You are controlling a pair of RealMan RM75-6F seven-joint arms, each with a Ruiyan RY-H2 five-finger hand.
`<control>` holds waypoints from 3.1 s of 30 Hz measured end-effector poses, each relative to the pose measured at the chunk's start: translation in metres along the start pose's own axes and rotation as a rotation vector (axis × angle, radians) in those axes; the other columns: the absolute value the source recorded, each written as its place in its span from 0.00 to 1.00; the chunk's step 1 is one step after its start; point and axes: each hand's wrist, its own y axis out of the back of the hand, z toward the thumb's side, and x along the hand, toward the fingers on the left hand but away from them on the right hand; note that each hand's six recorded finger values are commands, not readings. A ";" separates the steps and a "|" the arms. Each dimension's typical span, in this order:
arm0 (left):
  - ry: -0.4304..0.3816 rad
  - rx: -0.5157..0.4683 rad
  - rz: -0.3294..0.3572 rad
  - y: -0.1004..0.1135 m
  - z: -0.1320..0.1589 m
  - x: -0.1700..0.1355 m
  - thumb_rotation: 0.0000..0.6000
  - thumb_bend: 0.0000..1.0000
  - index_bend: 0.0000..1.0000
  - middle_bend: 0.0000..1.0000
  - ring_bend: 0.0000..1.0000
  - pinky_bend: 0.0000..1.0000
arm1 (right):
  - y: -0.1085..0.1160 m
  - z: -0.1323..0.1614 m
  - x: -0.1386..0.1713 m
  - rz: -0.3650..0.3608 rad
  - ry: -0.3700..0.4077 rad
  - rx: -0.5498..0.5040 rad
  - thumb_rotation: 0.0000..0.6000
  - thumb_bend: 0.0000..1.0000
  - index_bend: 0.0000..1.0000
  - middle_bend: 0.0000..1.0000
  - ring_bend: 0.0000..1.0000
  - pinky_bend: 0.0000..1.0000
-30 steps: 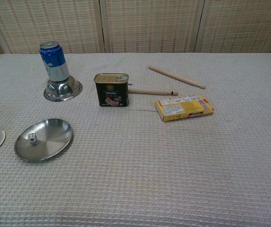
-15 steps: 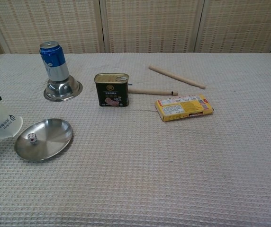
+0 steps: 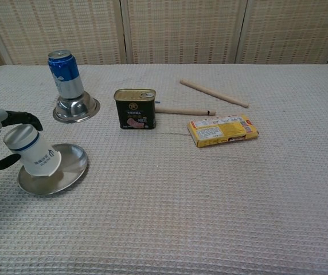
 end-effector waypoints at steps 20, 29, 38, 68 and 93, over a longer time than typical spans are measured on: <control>-0.078 -0.009 -0.017 -0.006 0.027 0.005 1.00 0.47 0.43 0.50 0.89 1.00 | 0.000 -0.001 0.000 -0.001 -0.005 -0.001 0.93 0.17 0.00 0.00 0.00 0.00; -0.046 0.061 -0.010 -0.009 0.018 0.017 1.00 0.48 0.45 0.52 0.89 1.00 | 0.001 -0.001 0.001 -0.005 -0.006 -0.002 0.93 0.17 0.00 0.00 0.00 0.00; 0.000 0.113 -0.002 -0.012 0.004 0.023 1.00 0.52 0.50 0.58 0.89 1.00 | 0.000 0.002 0.002 0.002 0.009 -0.002 0.93 0.17 0.00 0.00 0.00 0.00; -0.030 0.133 -0.080 -0.015 0.006 0.010 1.00 0.56 0.50 0.61 0.89 1.00 | -0.005 0.005 0.003 0.020 0.021 -0.004 0.93 0.17 0.00 0.00 0.00 0.00; -0.030 0.136 -0.055 -0.011 0.000 0.009 1.00 0.57 0.50 0.60 0.89 1.00 | -0.005 0.005 0.003 0.024 0.016 -0.004 0.93 0.17 0.00 0.00 0.00 0.00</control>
